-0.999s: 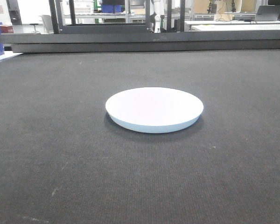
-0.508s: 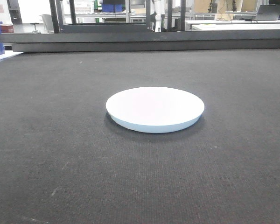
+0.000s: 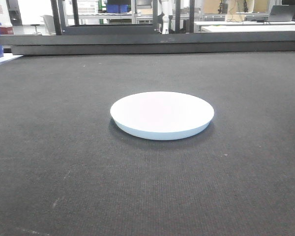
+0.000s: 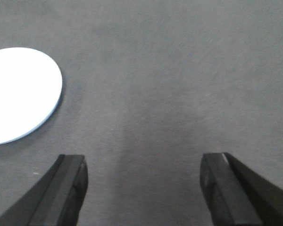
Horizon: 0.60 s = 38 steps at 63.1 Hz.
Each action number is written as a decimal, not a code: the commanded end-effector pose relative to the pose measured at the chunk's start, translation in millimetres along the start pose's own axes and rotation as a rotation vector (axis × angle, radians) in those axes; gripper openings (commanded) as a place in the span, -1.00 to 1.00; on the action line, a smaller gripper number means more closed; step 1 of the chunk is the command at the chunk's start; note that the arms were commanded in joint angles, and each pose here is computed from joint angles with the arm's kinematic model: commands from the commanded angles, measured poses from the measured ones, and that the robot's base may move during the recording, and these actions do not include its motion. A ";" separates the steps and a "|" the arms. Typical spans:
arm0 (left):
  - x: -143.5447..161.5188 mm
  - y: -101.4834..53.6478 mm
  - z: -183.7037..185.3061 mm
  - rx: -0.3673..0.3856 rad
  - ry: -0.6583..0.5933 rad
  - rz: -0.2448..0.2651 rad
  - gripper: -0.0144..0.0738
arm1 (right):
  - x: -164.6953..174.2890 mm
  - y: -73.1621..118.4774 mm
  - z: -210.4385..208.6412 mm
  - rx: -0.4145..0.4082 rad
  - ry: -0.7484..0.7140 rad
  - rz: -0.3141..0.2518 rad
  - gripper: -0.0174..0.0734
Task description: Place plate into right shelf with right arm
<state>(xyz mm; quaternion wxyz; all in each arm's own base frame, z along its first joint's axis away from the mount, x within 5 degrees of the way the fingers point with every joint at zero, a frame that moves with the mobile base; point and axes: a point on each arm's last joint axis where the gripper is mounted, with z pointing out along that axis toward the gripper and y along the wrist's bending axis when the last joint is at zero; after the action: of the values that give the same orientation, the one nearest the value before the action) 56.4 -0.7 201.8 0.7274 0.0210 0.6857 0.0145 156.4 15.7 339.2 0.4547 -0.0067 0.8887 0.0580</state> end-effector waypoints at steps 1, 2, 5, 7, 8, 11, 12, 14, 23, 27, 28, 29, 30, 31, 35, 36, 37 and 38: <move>-6.6 1.9 -1.1 -0.022 -0.091 -0.005 -0.78 | -35.3 12.0 10.8 -0.038 -0.013 0.028 0.68; -6.6 1.9 -1.1 -0.022 -0.091 -0.005 -0.78 | -38.3 14.6 13.6 -0.045 -0.001 0.029 0.67; -6.6 1.9 -1.1 -0.022 -0.091 -0.005 -0.78 | -46.4 24.1 22.3 -0.066 0.036 0.024 0.66; -6.6 1.9 -1.1 -0.022 -0.091 -0.005 -0.78 | -52.7 31.3 29.6 -0.075 0.064 0.023 0.66; -6.6 1.9 -1.1 -0.022 -0.091 -0.005 -0.78 | -55.1 34.2 32.8 -0.078 0.074 0.024 0.66; -6.6 1.9 -1.1 -0.022 -0.091 -0.005 -0.78 | -64.5 44.0 43.0 -0.080 0.108 0.027 0.66; -6.6 1.9 -1.1 -0.022 -0.091 -0.005 -0.78 | -65.9 47.9 49.3 -0.077 0.126 0.027 0.66; -6.6 1.9 -1.1 -0.022 -0.091 -0.005 -0.78 | -71.6 55.8 59.2 -0.071 0.149 0.027 0.66; -6.6 1.9 -1.1 -0.022 -0.091 -0.005 -0.78 | -84.3 83.6 94.0 -0.050 0.207 0.042 0.66; -6.6 1.9 -1.1 -0.022 -0.091 -0.005 -0.78 | -85.6 95.2 106.7 -0.053 0.225 0.045 0.66; -6.6 1.9 -1.1 -0.022 -0.091 -0.005 -0.78 | -86.7 98.0 109.4 -0.055 0.227 0.047 0.66; -6.6 1.9 -1.1 -0.022 -0.091 -0.005 -0.78 | -85.8 100.9 114.9 -0.054 0.238 0.049 0.66; -6.6 1.9 -1.1 -0.022 -0.091 -0.005 -0.78 | -86.6 104.3 117.5 -0.059 0.240 0.047 0.66; -6.6 1.9 -1.1 -0.022 -0.091 -0.005 -0.78 | -85.1 107.8 123.0 -0.059 0.252 0.045 0.66; -6.6 1.9 -1.1 -0.022 -0.091 -0.005 -0.78 | -83.2 118.3 139.6 -0.063 0.277 0.027 0.66; -6.6 1.9 -1.1 -0.022 -0.091 -0.005 -0.78 | -83.7 120.2 142.3 -0.062 0.279 0.023 0.66; -6.6 1.9 -1.1 -0.022 -0.091 -0.005 -0.78 | -82.0 121.8 147.9 -0.059 0.292 0.020 0.66; -6.6 1.9 -1.1 -0.022 -0.091 -0.005 -0.78 | -82.3 123.1 150.8 -0.057 0.295 0.018 0.66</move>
<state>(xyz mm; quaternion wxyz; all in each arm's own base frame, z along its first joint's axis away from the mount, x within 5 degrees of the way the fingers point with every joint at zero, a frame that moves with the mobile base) 56.4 -0.7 201.8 0.7274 0.0210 0.6857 0.0145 308.5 143.1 315.0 0.2794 -0.0138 0.9570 0.0767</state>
